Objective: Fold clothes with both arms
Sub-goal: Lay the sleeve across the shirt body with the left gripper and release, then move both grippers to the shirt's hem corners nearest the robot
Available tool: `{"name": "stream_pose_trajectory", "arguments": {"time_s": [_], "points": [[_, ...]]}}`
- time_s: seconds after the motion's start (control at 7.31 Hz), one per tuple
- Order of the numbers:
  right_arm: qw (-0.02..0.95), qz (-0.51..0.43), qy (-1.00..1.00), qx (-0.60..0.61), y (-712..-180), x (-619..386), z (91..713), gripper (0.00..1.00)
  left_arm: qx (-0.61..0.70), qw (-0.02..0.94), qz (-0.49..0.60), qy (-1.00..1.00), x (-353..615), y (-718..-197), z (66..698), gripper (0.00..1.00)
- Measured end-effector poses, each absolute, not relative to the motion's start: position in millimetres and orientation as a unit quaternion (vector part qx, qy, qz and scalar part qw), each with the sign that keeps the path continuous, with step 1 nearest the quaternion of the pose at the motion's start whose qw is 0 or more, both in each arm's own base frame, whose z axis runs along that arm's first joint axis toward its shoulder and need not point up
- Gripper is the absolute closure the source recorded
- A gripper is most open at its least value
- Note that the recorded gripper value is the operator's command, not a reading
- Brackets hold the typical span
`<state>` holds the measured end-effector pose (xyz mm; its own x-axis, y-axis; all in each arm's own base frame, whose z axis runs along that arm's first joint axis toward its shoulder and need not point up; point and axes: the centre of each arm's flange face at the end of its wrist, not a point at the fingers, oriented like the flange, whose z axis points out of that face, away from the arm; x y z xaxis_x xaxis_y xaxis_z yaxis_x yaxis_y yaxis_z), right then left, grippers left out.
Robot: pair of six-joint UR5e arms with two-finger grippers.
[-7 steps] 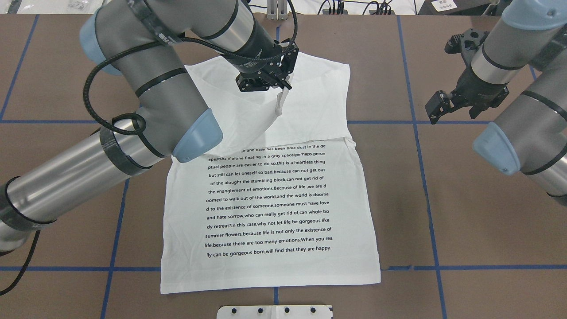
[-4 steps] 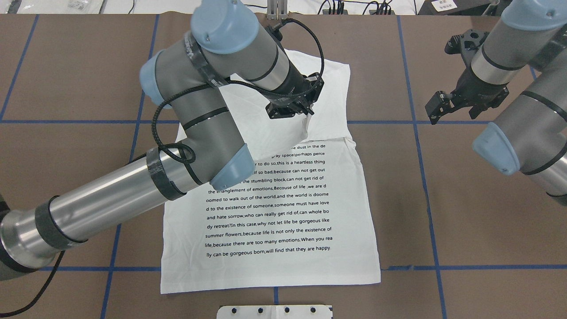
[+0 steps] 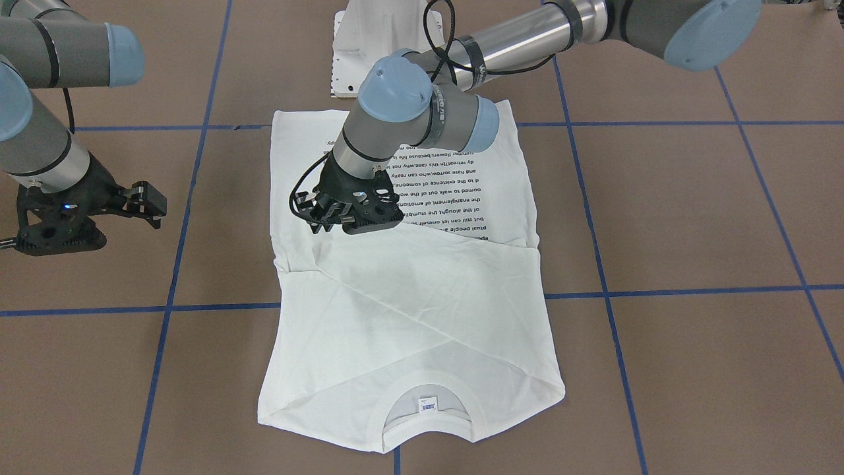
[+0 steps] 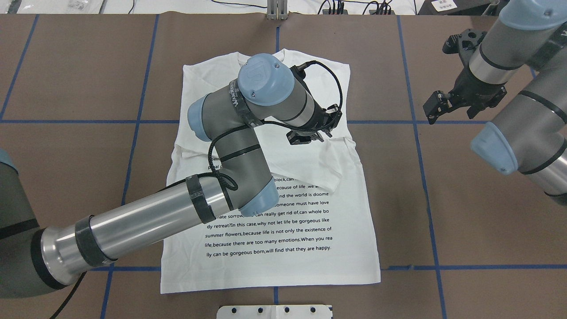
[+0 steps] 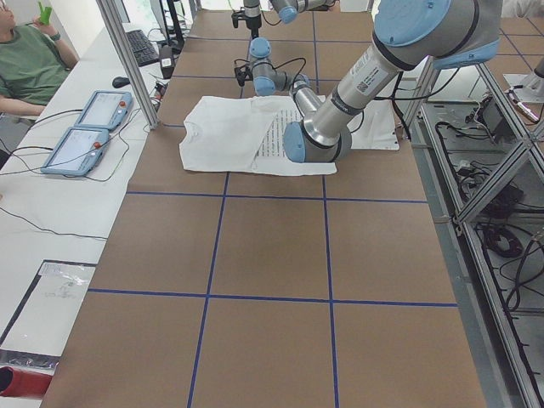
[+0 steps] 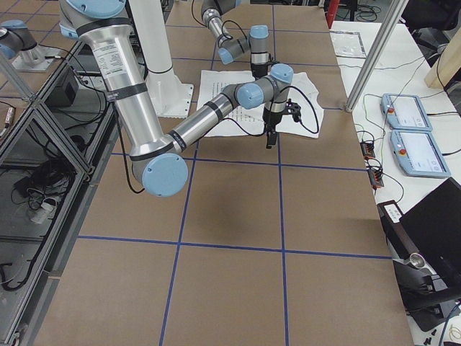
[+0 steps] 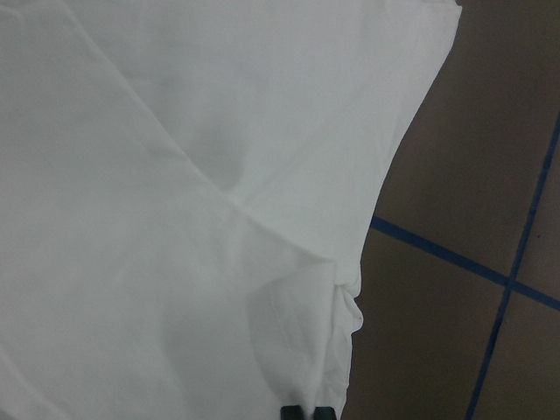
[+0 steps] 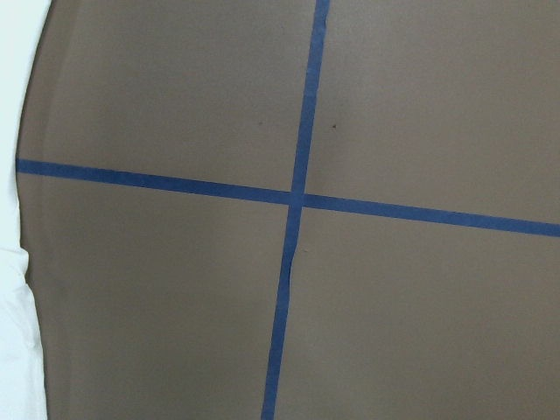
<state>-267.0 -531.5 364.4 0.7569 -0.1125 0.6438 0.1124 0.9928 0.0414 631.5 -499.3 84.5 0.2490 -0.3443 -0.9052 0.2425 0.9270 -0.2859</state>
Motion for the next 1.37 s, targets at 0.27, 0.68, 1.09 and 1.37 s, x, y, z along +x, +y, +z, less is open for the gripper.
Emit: {"name": "stream_pose_trajectory", "arguments": {"time_s": [0.27,0.68,1.09,1.37], "points": [[0.933,-0.064,-0.353,-0.007,-527.4,-273.0,361.2,0.00,-0.033,0.791,-0.187,0.582,637.9,-501.2,85.3,0.00],[0.919,-0.025,-0.394,0.009,-498.8,-308.7,358.7,0.00,-0.015,0.811,-0.161,0.562,617.0,-489.3,114.8,0.00],[0.905,0.016,-0.425,0.027,-412.0,-361.1,359.8,0.00,0.021,0.846,-0.098,0.524,528.2,-438.7,171.2,0.00],[0.908,0.034,-0.417,0.029,-336.6,-406.6,352.3,0.00,0.040,0.859,-0.061,0.507,468.0,-402.9,213.8,0.00]]}}
